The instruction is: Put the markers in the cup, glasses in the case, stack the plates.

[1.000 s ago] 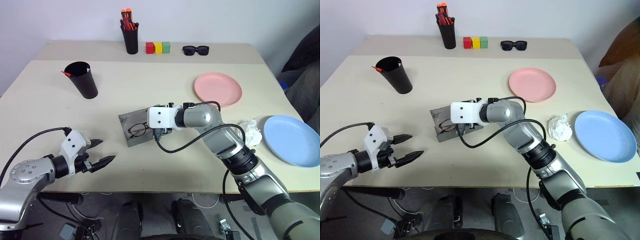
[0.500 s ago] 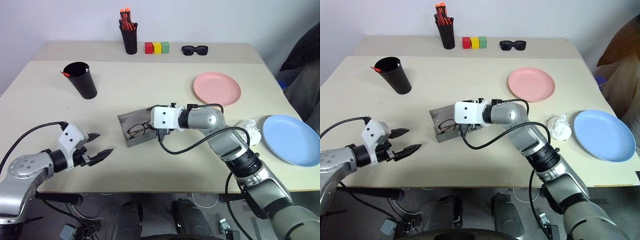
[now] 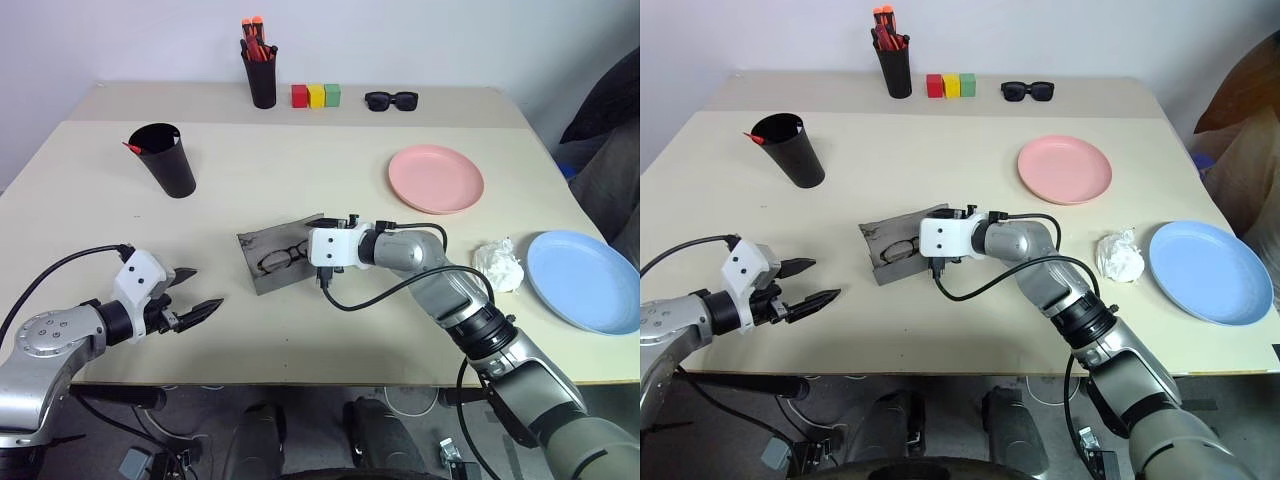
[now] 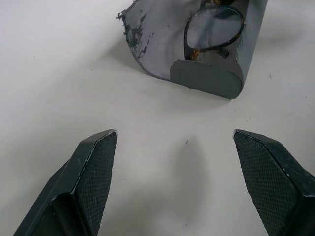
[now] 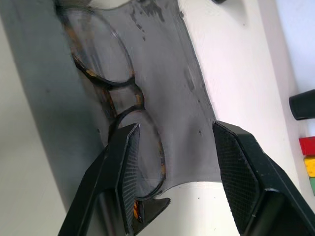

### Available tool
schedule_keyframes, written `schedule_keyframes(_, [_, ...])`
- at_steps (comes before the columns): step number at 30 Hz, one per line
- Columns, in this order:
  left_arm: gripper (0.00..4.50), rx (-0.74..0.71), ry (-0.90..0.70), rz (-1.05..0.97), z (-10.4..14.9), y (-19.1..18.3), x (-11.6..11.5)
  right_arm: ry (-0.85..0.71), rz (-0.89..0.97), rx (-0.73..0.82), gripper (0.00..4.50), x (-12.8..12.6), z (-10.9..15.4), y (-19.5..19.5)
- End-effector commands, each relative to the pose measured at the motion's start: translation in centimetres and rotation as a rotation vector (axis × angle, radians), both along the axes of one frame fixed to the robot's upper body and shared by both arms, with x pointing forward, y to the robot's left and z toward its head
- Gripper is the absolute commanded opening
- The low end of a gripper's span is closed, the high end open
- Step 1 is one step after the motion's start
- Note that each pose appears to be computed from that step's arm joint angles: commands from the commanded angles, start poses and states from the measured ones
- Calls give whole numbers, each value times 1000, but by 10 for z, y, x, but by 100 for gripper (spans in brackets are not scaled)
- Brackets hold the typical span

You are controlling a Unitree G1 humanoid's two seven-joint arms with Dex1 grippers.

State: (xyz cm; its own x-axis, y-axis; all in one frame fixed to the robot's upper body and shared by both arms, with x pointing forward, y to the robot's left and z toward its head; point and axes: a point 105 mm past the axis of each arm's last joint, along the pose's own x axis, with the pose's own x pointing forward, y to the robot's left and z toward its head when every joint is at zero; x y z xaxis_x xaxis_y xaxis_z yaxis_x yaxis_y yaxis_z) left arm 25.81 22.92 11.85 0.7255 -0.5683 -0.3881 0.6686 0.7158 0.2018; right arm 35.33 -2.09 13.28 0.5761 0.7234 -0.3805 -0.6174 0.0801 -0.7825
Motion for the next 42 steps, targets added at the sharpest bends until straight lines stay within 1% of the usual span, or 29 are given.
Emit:
schedule_keyframes(1, [391,21,-65,2,13,2,2,-23,10,26,235,-1,10,1])
schedule_keyframes(5, [391,20,-64,1,13,2,2,-27,33,65,235,-4,25,-1])
schedule_keyframes(8, [391,22,-69,5,14,3,3,-27,38,70,235,-5,30,-6])
schedule_keyframes(13, [391,-31,-122,32,30,3,14,-27,96,110,235,-16,39,-9])
schedule_keyframes(15, [334,-41,-131,42,34,3,21,-18,109,126,242,-20,42,-13])
schedule_keyframes(16, [305,-54,-131,52,38,1,32,-3,113,139,242,-24,42,-20])
schedule_keyframes(18, [207,-63,-150,46,48,-8,53,23,113,156,242,-32,40,-33])
schedule_keyframes(21, [50,-55,-181,51,61,-27,90,82,84,191,242,-42,36,-54])
schedule_keyframes(23, [50,-53,-190,63,68,-38,114,128,46,243,242,-46,35,-68])
schedule_keyframes(25, [50,-70,-155,64,68,-48,135,171,-10,306,242,-49,35,-82])
schedule_keyframes(28, [50,-43,-123,8,63,-64,154,287,-69,415,242,-61,29,-95])
schedule_keyframes(31, [50,-37,-81,-25,57,-75,167,374,-126,528,242,-73,23,-102])
schedule_keyframes(33, [50,-20,-43,-73,51,-82,169,406,-161,563,242,-80,18,-105])
schedule_keyframes(35, [50,20,-12,-153,43,-89,164,412,-196,574,242,-83,13,-108])
schedule_keyframes(38, [50,44,33,-254,33,-96,154,408,-236,599,242,-84,10,-111])
schedule_keyframes(42, [50,42,38,-378,32,-102,135,399,-256,615,242,-82,10,-110])
